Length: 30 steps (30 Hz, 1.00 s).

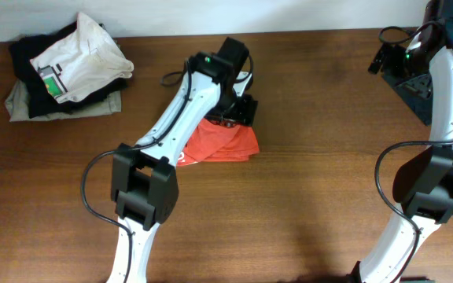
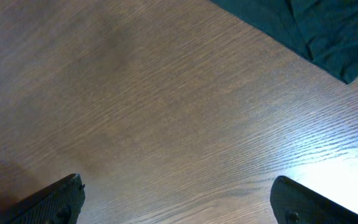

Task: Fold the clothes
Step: 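Fold the left end of the shirt rightward with the left gripper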

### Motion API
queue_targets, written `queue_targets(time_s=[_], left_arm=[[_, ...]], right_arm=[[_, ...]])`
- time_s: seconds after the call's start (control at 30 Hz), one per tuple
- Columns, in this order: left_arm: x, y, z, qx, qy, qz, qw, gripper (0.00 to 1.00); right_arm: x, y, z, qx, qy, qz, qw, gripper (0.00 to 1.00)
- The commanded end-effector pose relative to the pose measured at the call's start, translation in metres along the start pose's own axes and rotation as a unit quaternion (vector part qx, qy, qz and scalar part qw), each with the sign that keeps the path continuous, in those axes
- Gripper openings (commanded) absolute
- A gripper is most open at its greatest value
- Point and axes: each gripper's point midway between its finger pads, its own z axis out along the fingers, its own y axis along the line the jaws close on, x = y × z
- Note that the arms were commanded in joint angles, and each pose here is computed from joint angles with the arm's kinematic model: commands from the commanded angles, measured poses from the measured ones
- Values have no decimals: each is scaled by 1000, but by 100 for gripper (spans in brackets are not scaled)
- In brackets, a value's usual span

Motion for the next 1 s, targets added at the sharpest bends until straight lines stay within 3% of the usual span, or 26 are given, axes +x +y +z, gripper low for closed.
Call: queue_targets(time_s=[0.0, 0.1, 0.2, 0.33, 0.47, 0.57, 0.6, 0.63, 0.7, 0.8, 0.87, 0.9, 0.93, 0.97], left_arm=[[-6, -1, -64, -27, -29, 5, 999, 99], [32, 46, -82, -78, 45, -44, 995, 99], [45, 57, -50, -80, 92, -57, 991, 99], [47, 64, 11, -58, 102, -61, 991, 99], [42, 71, 42, -58, 98, -60, 992, 98], [48, 55, 42, -31, 110, -57, 992, 66], [56, 40, 42, -13, 128, -54, 990, 26], [61, 32, 41, -12, 137, -46, 989, 20], [65, 15, 36, -13, 143, -29, 989, 21], [62, -16, 27, -9, 133, 6, 991, 31], [67, -26, 28, -9, 139, 16, 990, 32], [70, -31, 29, -10, 142, 22, 990, 38], [73, -38, 30, -8, 144, 28, 989, 50], [74, -43, 31, -4, 146, 32, 989, 53]], right_arm=[[-1, -3, 0, 6, -2, -4, 1000, 99], [-1, -3, 0, 6, -2, -4, 1000, 99], [-1, -2, 0, 6, -2, -4, 1000, 99], [-1, -2, 0, 6, -2, -4, 1000, 99], [-1, -3, 0, 6, -2, -4, 1000, 99], [-1, -2, 0, 6, -2, -4, 1000, 99], [-1, -3, 0, 6, -2, -4, 1000, 99], [-1, -3, 0, 6, -2, -4, 1000, 99], [-1, -3, 0, 6, -2, -4, 1000, 99], [-1, -3, 0, 6, -2, -4, 1000, 99], [-1, -3, 0, 6, -2, -4, 1000, 99], [-1, -3, 0, 6, -2, -4, 1000, 99], [-1, -3, 0, 6, -2, -4, 1000, 99], [-1, -3, 0, 6, -2, -4, 1000, 99]])
